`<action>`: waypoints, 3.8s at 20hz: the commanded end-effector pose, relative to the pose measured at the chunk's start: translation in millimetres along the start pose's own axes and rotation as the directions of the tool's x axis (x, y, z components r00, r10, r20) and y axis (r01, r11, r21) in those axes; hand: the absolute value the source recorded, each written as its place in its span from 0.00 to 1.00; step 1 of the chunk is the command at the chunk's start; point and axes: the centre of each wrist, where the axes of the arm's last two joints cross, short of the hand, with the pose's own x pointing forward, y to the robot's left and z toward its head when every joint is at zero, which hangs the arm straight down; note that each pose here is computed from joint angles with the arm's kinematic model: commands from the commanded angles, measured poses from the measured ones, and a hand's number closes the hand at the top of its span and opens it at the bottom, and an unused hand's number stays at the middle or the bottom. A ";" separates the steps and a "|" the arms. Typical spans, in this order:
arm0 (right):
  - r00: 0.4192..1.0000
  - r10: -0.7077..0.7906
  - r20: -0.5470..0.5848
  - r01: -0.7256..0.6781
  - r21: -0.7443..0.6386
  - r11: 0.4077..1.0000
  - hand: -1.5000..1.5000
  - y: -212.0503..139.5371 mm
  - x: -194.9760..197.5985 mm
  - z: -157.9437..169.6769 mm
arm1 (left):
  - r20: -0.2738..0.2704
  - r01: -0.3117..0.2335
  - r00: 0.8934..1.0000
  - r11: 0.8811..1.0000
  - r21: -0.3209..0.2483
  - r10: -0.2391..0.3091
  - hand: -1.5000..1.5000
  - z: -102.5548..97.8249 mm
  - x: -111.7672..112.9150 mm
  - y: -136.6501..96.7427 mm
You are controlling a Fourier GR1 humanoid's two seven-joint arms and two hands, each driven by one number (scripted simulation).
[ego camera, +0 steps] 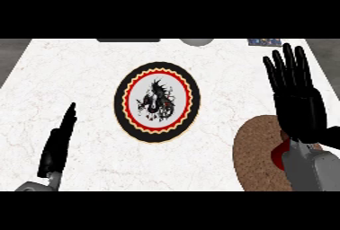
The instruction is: Pick the can from the placemat and place it in the plate
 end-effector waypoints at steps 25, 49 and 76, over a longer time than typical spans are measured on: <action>0.596 0.617 -0.513 -0.598 0.228 0.768 0.00 -169.1 62.5 122.7 | -0.053 -0.177 0.984 0.979 -0.096 0.173 0.50 5.2 8.8 -32.2; 0.166 0.816 -0.553 -0.351 0.741 0.573 0.00 -158.8 47.8 59.4 | -0.041 -0.161 0.986 0.985 -0.068 0.159 0.50 -10.0 34.6 -31.7; 0.188 0.863 -0.470 -0.349 0.789 0.506 1.00 -141.5 3.7 66.9 | -0.063 -0.181 0.982 0.980 -0.082 0.176 0.50 2.0 23.1 -14.4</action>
